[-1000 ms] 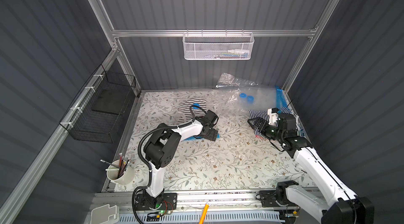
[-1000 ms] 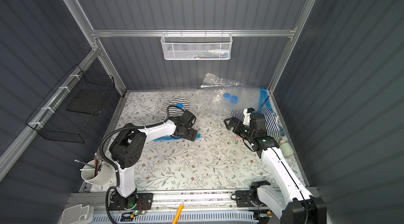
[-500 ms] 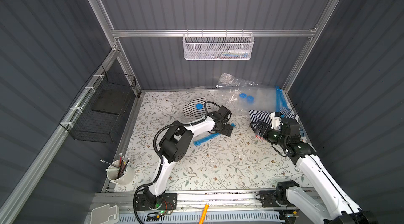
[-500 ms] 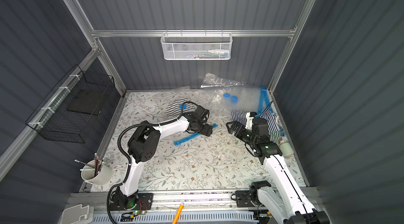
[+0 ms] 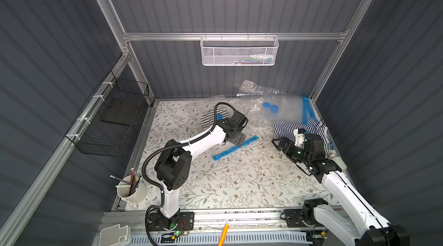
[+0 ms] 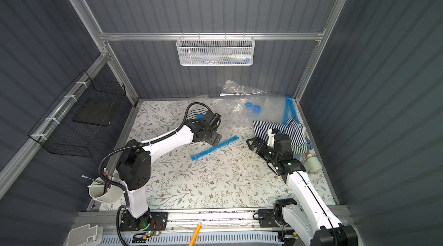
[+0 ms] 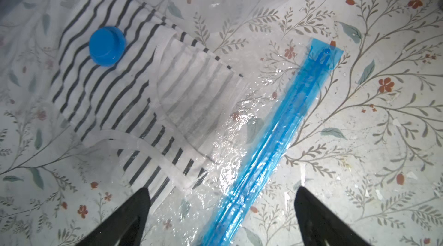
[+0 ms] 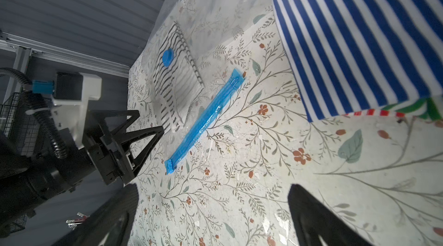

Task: Take the tank top out of the vacuum bag
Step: Adjust the vacuum bag at the center of the board.

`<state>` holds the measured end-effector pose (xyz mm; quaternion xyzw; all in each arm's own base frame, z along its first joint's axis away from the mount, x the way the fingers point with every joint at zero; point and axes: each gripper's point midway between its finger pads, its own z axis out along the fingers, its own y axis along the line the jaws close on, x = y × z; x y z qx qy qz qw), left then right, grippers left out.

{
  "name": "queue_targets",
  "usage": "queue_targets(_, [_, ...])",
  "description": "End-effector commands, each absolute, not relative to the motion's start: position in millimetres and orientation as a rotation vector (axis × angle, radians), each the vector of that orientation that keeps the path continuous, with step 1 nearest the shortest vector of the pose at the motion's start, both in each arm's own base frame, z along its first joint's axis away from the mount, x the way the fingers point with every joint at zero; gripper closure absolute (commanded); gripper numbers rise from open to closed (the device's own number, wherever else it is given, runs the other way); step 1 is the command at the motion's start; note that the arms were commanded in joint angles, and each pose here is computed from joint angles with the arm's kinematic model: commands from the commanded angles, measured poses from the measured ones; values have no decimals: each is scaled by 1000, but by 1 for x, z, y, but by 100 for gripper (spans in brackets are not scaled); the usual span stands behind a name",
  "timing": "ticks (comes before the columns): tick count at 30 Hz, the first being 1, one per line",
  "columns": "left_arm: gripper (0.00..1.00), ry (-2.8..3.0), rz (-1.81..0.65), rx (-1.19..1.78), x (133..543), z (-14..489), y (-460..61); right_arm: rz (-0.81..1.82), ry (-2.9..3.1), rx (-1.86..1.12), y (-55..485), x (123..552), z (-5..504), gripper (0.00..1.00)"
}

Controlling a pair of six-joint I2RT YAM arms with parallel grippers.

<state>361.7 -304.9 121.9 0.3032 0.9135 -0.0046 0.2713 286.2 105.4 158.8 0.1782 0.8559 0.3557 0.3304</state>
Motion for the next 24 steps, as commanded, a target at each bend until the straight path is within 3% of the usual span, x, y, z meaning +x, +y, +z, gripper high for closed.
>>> queue_targets(1, [7,2539,16,945,340,89,-295,947,2216,468,106,289,161,1])
queue_targets(6, [8,2547,-79,1007,327,75,-304,939,2225,467,105,288,159,1])
queue_targets(9, [14,2578,-55,1017,324,65,-302,936,2232,473,105,289,156,1])
queue_targets(24, [18,2578,65,999,331,45,-301,947,2257,487,108,294,149,1])
